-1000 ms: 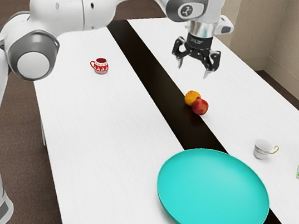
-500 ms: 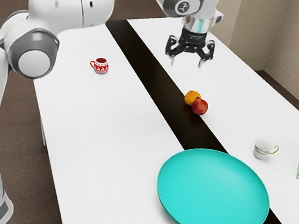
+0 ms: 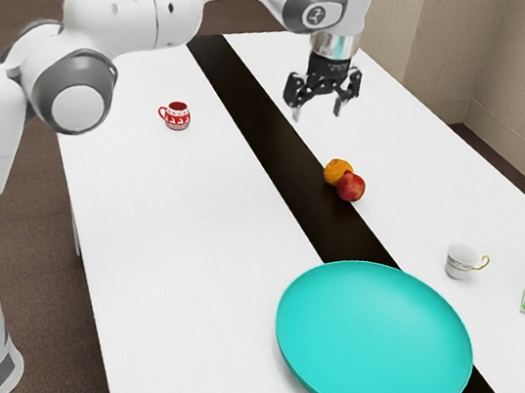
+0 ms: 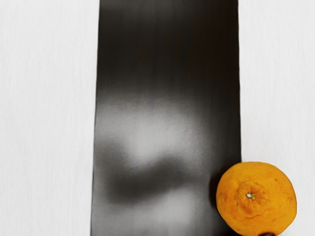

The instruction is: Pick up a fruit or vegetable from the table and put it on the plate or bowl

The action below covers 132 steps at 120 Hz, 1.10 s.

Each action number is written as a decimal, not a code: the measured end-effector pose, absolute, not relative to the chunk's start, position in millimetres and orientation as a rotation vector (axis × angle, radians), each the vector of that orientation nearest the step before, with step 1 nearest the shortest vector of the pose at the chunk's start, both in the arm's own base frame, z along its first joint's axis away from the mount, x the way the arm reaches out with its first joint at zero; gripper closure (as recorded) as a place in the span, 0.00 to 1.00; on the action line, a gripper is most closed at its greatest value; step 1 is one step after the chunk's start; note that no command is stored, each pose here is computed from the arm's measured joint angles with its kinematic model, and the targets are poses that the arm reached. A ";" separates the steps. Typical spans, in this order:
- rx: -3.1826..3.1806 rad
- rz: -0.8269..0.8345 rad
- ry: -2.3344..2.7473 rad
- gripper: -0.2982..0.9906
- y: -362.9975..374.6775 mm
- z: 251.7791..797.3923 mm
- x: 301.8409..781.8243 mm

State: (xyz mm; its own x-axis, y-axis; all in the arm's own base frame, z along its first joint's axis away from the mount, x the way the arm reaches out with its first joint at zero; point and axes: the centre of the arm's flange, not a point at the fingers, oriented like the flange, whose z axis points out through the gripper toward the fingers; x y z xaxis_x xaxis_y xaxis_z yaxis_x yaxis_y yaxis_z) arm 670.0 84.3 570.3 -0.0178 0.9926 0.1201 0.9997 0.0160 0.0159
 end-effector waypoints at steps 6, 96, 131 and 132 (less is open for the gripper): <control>-2.135 -0.148 -2.211 0.23 82.8 566.5 676.0; -1.945 -0.085 -2.480 0.23 99.2 522.0 705.1; -1.964 -0.043 -2.463 0.23 93.8 490.0 718.1; -1.963 -0.042 -2.463 0.23 94.0 489.0 718.3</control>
State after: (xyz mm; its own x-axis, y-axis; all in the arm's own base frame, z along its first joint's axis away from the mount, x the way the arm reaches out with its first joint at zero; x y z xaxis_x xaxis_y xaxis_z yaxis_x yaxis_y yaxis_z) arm 718.3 94.0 489.0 -0.2230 0.9748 0.0104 0.9745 0.2227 0.0258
